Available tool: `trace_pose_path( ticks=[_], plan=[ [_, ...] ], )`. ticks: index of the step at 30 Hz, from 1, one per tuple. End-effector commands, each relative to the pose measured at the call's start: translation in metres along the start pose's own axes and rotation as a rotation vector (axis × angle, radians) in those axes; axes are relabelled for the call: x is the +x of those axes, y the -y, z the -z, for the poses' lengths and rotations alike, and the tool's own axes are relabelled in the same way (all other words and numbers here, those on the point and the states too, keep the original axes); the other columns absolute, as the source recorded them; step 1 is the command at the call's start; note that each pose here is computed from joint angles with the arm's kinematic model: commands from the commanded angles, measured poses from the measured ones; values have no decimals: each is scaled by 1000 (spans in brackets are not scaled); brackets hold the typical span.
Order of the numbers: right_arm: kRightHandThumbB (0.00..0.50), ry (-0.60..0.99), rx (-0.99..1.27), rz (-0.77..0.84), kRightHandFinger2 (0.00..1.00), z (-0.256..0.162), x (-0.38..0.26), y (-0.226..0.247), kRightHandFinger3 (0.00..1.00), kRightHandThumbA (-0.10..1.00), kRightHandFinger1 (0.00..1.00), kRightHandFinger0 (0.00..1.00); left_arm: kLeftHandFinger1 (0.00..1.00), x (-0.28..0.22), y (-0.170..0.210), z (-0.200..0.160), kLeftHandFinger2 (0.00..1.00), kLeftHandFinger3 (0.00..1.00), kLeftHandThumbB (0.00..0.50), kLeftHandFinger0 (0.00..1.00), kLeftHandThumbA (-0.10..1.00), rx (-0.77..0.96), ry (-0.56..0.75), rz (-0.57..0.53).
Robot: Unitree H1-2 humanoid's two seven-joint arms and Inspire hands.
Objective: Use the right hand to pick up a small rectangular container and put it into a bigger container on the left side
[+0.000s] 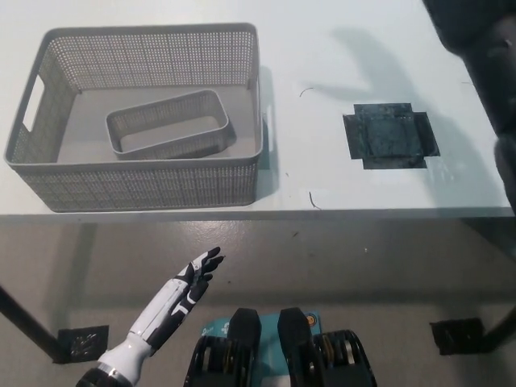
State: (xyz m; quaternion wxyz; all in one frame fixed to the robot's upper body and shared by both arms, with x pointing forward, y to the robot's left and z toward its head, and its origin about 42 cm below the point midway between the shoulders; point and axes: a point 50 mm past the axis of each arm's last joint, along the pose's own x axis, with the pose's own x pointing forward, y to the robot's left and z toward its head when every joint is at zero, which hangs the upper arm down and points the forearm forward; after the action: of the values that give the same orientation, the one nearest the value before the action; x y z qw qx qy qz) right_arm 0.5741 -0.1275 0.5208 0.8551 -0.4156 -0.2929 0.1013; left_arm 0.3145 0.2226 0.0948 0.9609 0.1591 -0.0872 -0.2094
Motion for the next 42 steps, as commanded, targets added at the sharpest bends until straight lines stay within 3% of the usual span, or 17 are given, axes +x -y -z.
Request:
trace_pose_path(
  ticks=[1,2,3,8,12,16,18,25,29,34,41,42],
  plan=[
    [370,256,50,177,1000,-18,-92,76,1000,1000,1000,1000,1000,11,-9,-10,1000,1000,275,1000,1000,39,60,-8],
    [426,265,63,186,1000,-16,-105,72,1000,1000,1000,1000,1000,11,-9,-10,1000,1000,275,1000,1000,39,59,-10],
    [440,267,67,190,1000,-15,-111,71,1000,1000,1000,1000,1000,11,-9,-10,1000,1000,275,1000,1000,39,58,-10],
    [390,378,124,265,1000,-19,-202,16,1000,1000,1000,1000,1000,14,-8,-9,1000,1000,265,1000,1000,37,60,-4],
    [383,418,165,293,1000,-26,-250,-24,1000,1000,1000,1000,1000,16,-7,-11,1000,1000,275,1000,1000,32,65,-8],
    [377,433,199,272,1000,-34,-300,-75,1000,1000,1000,1000,1000,15,-7,-11,1000,1000,283,1000,1000,30,61,-15],
    [350,427,214,236,1000,-32,-320,-106,1000,1000,1000,1000,1000,15,-8,-9,1000,1000,284,1000,1000,29,58,-11],
    [279,305,303,189,1000,-13,-363,-165,1000,1000,1000,1000,1000,15,-8,-10,1000,1000,275,1000,1000,30,62,-10],
    [266,256,344,173,1000,-7,-379,-181,1000,1000,1000,1000,1000,17,-9,-10,1000,1000,274,1000,1000,44,62,-6],
    [305,171,392,151,1000,5,-397,-202,1000,1000,1000,1000,1000,18,-9,-10,1000,1000,279,1000,1000,40,61,-3],
    [296,-37,457,72,1000,50,-411,-236,1000,1000,1000,1000,1000,19,-9,-9,1000,1000,283,1000,1000,32,70,-16],
    [269,-80,515,65,1000,61,-410,-241,1000,1000,1000,1000,1000,18,-9,-9,1000,1000,288,1000,1000,35,64,-20]
  ],
)
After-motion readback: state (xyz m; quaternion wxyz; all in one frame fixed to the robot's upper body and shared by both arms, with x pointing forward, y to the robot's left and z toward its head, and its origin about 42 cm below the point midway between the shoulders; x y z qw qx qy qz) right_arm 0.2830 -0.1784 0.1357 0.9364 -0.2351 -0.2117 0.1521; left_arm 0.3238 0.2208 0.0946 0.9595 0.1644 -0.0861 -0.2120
